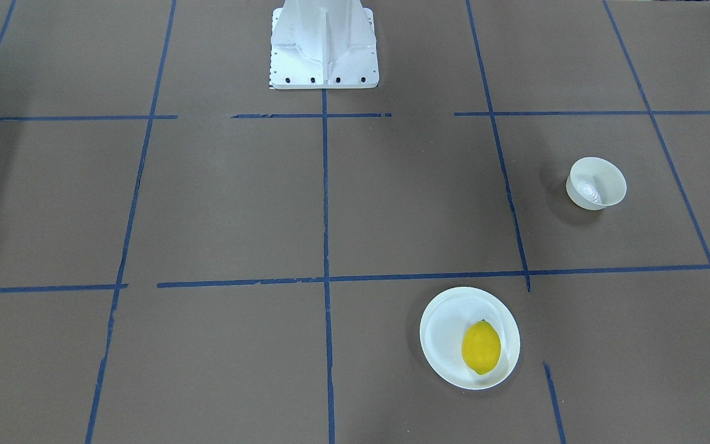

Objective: Move lemon from plate to bowl
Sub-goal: 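Move the left gripper over the yellow lemon on the white plate, then lower the left gripper and close it around the lemon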

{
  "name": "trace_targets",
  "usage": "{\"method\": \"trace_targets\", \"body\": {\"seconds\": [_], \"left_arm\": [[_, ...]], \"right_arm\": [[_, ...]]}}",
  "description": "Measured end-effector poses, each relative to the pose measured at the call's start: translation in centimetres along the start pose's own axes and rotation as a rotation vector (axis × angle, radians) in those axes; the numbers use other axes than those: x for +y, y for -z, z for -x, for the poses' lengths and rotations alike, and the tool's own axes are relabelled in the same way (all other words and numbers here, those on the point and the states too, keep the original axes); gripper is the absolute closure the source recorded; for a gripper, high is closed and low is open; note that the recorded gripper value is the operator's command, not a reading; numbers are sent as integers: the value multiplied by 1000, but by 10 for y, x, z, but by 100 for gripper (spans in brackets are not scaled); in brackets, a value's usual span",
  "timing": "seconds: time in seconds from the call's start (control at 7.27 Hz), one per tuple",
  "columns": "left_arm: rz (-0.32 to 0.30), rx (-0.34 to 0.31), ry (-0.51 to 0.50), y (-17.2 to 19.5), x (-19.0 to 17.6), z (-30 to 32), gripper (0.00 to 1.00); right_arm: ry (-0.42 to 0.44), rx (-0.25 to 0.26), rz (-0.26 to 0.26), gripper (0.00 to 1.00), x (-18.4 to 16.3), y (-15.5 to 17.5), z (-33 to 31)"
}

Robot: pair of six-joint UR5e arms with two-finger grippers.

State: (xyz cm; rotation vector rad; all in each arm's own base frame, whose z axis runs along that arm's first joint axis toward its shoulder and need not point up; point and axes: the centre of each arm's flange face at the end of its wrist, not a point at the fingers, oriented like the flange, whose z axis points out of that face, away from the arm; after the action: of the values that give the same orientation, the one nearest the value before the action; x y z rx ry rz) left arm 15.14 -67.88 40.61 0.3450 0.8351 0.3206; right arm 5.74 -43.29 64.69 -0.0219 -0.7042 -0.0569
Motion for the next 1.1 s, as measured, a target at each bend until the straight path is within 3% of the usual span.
{"method": "trace_targets", "body": {"seconds": [0.55, 1.1], "left_arm": [[1, -9, 90, -110, -95, -134, 0], [7, -26, 148, -183, -98, -184, 0]], "right_arm": [[0, 0, 0, 0, 0, 0, 0], [0, 0, 0, 0, 0, 0, 0]]}}
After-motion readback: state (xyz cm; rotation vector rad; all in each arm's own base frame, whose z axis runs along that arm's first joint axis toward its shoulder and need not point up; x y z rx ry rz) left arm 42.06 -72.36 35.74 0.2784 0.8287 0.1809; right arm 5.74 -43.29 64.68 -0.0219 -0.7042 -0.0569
